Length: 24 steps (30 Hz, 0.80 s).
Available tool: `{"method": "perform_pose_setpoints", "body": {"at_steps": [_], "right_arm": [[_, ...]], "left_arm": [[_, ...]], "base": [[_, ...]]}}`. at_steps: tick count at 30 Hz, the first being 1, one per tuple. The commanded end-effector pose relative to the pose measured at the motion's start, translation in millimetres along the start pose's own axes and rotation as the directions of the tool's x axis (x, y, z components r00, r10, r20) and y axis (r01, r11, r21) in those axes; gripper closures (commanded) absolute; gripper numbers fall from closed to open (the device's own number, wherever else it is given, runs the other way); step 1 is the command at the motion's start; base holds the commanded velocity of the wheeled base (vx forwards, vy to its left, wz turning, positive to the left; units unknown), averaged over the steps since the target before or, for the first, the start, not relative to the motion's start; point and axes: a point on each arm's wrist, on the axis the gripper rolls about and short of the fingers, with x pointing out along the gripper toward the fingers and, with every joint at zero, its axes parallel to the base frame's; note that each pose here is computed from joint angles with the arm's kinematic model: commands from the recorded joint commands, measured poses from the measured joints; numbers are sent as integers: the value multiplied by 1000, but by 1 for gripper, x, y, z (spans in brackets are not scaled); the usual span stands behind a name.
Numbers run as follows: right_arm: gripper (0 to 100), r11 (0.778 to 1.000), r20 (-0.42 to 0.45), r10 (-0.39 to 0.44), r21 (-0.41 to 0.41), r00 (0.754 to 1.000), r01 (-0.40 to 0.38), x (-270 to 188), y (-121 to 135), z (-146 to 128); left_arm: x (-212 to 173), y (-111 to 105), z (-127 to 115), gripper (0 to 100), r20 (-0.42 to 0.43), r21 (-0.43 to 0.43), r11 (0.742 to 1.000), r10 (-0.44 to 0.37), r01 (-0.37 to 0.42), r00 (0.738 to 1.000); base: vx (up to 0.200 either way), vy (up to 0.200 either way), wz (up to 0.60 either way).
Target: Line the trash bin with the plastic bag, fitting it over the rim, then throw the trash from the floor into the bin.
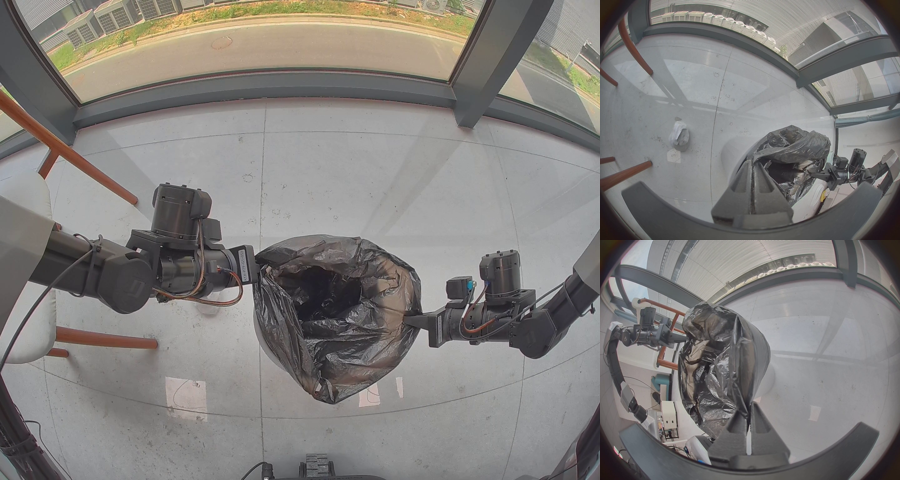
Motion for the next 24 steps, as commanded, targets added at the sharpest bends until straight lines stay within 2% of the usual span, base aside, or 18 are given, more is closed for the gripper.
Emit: {"method": "perform_pose_setpoints", "body": {"at_steps": [1,7,14,19,24], "right_arm": [[0,1000,-8,-18,6,1000,18,8,-5,-2],[0,1000,47,1,-22,999,0,-9,11,9],[0,1000,70,2,-21,998,-1,-47,24,1],[0,1000,120,-6,-27,993,9,-69,30,4],[0,1000,154,-12,-15,988,14,-88,35,4]], "left_arm": [[-1,6,3,100,10,-10,1000,14,-14,1000],[-1,11,2,100,5,-14,999,29,-29,1000],[-5,32,10,100,28,20,997,77,-78,997],[-7,42,12,100,36,7,993,114,-114,993],[-5,48,-1,100,-8,1,991,131,-131,991]], "base": [[0,0,0],[0,0,0],[0,0,0],[0,0,0],[0,0,0]]}}
